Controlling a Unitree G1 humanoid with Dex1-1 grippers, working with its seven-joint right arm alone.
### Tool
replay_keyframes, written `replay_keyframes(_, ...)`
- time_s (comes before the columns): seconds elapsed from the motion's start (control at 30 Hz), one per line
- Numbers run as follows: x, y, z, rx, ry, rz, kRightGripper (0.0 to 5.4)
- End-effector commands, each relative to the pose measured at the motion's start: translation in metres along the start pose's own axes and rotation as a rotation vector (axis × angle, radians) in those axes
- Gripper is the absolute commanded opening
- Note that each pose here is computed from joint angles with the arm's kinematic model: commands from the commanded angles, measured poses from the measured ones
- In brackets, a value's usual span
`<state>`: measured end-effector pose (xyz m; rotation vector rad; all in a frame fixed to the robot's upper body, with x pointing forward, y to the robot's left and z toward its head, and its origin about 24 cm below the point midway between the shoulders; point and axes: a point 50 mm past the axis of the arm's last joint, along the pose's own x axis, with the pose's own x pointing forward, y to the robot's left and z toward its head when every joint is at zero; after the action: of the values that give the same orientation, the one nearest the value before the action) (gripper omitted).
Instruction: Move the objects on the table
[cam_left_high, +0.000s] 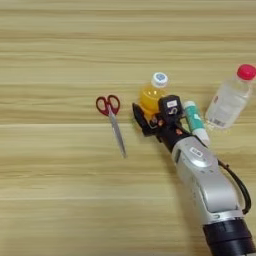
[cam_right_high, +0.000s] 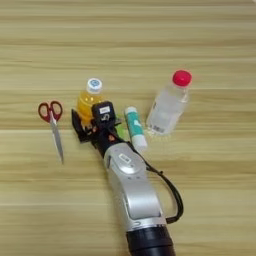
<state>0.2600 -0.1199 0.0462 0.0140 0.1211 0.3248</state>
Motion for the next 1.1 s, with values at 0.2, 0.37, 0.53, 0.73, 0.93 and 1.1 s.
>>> replay_keyframes(0.2,0.005,0.001,0.023,-0.034,-0.108,0.015,5.04)
replay_keyframes(0.37,0.005,0.001,0.024,-0.035,-0.111,0.013,5.39)
replay_keyframes(0.53,0.004,0.001,0.026,-0.035,-0.116,0.01,5.39)
replay_keyframes(0.73,0.001,0.0,0.029,-0.037,-0.122,0.006,5.39)
replay_keyframes(0.93,-0.005,0.0,0.03,-0.036,-0.12,0.007,5.39)
replay_keyframes(1.1,-0.011,-0.002,0.028,-0.035,-0.108,0.002,5.39)
